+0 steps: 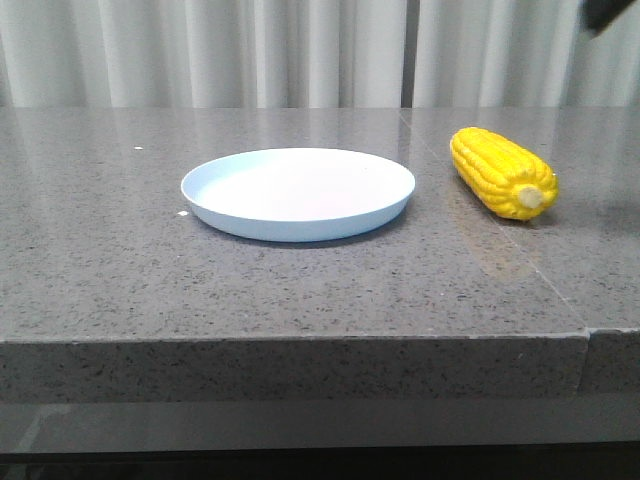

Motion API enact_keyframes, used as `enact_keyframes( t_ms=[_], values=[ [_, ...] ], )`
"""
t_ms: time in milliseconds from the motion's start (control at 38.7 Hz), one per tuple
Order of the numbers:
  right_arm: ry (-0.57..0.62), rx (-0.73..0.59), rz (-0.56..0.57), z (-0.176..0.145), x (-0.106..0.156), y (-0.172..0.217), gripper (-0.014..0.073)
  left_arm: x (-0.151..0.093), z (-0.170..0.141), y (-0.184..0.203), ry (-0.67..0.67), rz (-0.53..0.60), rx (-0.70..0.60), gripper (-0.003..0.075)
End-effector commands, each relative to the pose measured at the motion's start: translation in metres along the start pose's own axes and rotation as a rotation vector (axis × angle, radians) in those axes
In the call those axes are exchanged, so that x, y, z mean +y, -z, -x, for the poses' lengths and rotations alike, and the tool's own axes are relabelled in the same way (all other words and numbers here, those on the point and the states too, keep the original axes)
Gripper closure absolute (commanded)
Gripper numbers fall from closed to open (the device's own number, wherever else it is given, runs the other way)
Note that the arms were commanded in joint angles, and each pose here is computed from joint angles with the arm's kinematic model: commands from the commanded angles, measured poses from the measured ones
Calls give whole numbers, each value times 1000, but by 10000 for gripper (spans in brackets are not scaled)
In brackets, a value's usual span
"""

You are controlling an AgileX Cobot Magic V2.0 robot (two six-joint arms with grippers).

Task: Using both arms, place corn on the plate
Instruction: 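Lower the right gripper over the yellow corn cob and grasp it, then lift the corn with the right gripper and lower it onto the plate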

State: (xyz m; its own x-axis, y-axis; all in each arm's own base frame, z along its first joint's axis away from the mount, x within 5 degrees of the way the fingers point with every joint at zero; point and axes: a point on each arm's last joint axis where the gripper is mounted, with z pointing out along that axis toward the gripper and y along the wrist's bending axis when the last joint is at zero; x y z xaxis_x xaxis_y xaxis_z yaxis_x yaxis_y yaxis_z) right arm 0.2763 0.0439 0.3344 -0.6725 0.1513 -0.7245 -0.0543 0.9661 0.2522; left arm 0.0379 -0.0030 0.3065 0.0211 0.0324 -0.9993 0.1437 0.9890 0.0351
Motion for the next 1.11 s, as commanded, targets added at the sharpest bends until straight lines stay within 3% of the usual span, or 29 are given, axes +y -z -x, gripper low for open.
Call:
enact_keyframes(
  t_ms=[0, 310, 517, 594, 723, 853, 956, 1085],
  values=[
    [22, -33, 44, 21, 17, -15, -39, 0, 15, 1, -2, 0, -95, 741],
    [40, 123, 48, 26, 29, -86, -39, 0, 15, 1, -2, 0, -95, 741],
    [38, 168, 39, 22, 27, -101, -25, 0, 15, 1, -2, 0, -95, 741],
    [38, 192, 37, 20, 27, -101, 54, 0, 15, 1, -2, 0, -95, 741],
    [39, 210, 36, 18, 26, -101, 316, 0, 15, 1, -2, 0, -95, 741],
    [39, 208, 37, 19, 27, -100, 510, 0, 15, 1, -2, 0, -95, 741],
    [41, 180, 43, 23, 28, -92, 573, 0, 15, 1, -2, 0, -95, 741],
    [18, 109, 74, 33, 34, -71, 568, 0, 15, 1, -2, 0, -95, 741]
  ],
)
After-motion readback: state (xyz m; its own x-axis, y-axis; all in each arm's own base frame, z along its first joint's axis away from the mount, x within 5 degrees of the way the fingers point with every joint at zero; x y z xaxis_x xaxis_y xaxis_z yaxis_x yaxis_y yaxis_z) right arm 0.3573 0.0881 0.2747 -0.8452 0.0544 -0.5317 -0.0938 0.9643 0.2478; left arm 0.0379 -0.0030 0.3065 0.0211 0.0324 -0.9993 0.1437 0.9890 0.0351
